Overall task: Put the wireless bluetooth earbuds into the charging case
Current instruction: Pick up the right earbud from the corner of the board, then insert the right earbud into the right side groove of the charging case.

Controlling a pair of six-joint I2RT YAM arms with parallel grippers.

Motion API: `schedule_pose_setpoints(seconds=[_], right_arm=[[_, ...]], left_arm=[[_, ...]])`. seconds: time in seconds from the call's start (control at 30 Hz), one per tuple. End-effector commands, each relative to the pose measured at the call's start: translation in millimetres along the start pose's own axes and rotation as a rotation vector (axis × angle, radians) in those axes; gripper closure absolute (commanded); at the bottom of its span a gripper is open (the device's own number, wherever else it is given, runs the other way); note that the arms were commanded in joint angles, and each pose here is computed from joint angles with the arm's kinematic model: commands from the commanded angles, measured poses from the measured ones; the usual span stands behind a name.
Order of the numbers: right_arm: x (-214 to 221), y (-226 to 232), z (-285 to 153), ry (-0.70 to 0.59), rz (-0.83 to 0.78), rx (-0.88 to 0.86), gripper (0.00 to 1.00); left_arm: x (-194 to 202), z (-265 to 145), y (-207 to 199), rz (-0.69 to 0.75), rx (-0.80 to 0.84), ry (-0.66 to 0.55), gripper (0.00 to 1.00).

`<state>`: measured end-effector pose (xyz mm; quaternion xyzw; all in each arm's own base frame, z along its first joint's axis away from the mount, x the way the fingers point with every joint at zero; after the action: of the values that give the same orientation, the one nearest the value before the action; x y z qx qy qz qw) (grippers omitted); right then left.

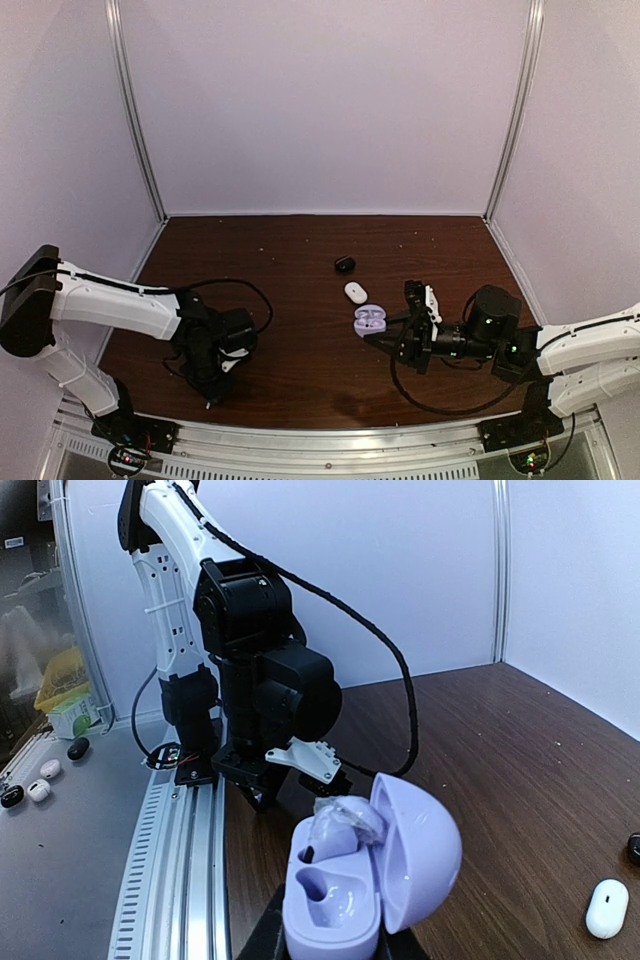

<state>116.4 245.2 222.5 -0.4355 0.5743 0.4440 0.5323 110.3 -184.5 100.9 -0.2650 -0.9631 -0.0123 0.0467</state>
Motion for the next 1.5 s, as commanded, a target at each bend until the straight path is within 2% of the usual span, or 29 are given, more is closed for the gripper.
schedule_pose_setpoints(seconds=[0.0,0.5,0.9,1.0,1.13,1.3,1.47], right_arm=[[-10.0,-0.4,1.5,-0.037,0.002,-0.004,1.0],[-9.4,-0.6,2.0,-0.033,0.002,-0.003,1.0],[-8.7,-2.5,0.9,-0.036,0.004,0.023,1.0],[-6.8,-4.0,1.7,-0.031,0.005,0.038,1.0],[-6.9,-6.6,6.7,-0.038,0.008,0.049,1.0],[-12.6,-9.8,12.5,-0.062,0.004,0.066,1.0],[-15.7,-11.5,20.9,-0.082,-0.014,0.057,1.0]], left_arm=[[7.9,2.7,-0.5,0.016,-0.009,0.03,0.73],[2.9,-0.5,-2.3,0.007,-0.033,-0.007,0.8],[-26.5,-34.6,-10.9,-0.019,0.013,-0.291,0.9],[-38.6,-60.9,-15.3,-0.019,0.039,-0.421,0.9],[-55.3,-121.6,-22.8,-0.012,0.112,-0.675,0.9],[-56.8,-189.0,-27.6,0.044,0.22,-0.946,0.91],[-51.2,-234.1,-35.1,0.098,0.283,-1.164,0.91]])
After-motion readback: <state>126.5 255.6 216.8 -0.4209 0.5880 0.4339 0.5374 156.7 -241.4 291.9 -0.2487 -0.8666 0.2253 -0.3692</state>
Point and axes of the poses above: each gripper's point midway between its finger pads, its own z axis out along the fingers, its own y axis along the line the jaws close on, x = y × z, the point moved 9 cm from there along -z, back along the fingers, and after that the axes turned 3 degrees about -z, right-handed, at the moved point
